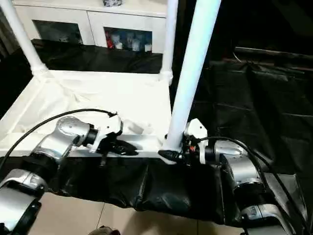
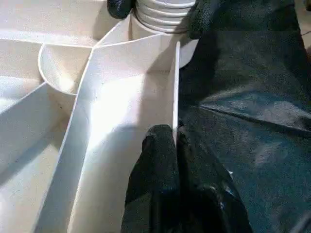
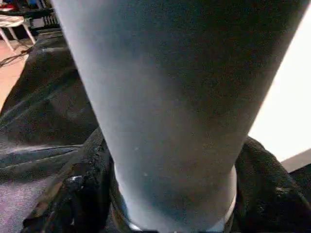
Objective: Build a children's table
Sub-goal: Rotate leg to tighten
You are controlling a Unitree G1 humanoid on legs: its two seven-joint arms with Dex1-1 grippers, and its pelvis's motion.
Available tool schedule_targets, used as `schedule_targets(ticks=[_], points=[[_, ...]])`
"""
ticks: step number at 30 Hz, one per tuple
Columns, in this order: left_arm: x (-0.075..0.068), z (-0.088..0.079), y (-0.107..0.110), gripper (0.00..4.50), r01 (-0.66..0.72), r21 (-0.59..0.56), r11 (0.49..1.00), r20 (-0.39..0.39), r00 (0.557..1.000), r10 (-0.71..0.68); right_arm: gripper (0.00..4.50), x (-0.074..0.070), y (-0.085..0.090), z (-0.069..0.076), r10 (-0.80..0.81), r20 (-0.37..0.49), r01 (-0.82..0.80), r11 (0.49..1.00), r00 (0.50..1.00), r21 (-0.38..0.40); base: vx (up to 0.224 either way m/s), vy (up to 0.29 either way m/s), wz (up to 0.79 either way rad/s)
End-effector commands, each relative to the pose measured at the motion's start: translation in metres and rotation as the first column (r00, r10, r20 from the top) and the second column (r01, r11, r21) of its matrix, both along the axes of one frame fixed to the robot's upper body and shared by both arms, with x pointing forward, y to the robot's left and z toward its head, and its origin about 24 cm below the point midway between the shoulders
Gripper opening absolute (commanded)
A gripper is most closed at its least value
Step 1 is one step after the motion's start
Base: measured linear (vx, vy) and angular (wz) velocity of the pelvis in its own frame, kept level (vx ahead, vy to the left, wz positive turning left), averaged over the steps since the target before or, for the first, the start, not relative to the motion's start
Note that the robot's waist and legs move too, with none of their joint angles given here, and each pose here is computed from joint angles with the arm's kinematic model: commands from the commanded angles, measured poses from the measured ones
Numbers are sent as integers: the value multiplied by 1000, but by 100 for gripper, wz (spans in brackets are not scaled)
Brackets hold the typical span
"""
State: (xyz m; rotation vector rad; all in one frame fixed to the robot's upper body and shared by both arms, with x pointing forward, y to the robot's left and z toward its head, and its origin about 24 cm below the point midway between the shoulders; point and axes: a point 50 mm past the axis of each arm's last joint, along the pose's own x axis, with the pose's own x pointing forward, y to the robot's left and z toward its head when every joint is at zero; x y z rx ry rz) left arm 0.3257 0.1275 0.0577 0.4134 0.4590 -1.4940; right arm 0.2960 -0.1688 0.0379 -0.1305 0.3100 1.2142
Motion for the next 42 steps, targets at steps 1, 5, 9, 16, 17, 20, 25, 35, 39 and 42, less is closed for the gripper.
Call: schedule_targets(ticks=[1,5,9,16,17,20,25,35,39,42], points=[[3,2,-4,0,-31,-12,999,31,999,31,277,-6,12,-5,53,-19,-53,998,998,28,0,0,0],[12,1,-17,0,-144,-32,989,95,985,146,276,-1,22,-11,-106,-2,106,989,994,104,0,0,0],[16,1,-29,0,-196,-60,979,111,973,201,275,6,28,-17,-257,1,256,960,966,110,0,0,0],[20,1,-75,0,-269,-76,960,140,950,277,275,21,66,-35,-584,-26,585,809,811,58,0,0,0],[19,2,-80,0,-275,-87,958,130,950,284,275,21,72,-35,-596,-32,596,801,803,58,0,0,0],[19,1,-88,0,-289,-95,953,119,947,299,275,22,85,-35,-600,-23,600,797,800,63,0,0,0],[17,-1,-86,0,-280,-105,954,99,952,290,355,27,84,-28,-601,8,598,797,799,90,0,0,0],[4,0,-45,0,-80,-96,992,46,995,85,383,18,34,-13,-311,90,308,950,946,46,0,0,0],[3,0,-31,0,-53,-65,996,30,998,55,383,9,23,-10,-164,63,162,986,984,30,0,0,0],[2,0,-21,0,-32,-35,999,16,999,33,383,1,16,-10,-52,31,52,999,998,-10,0,0,0]])
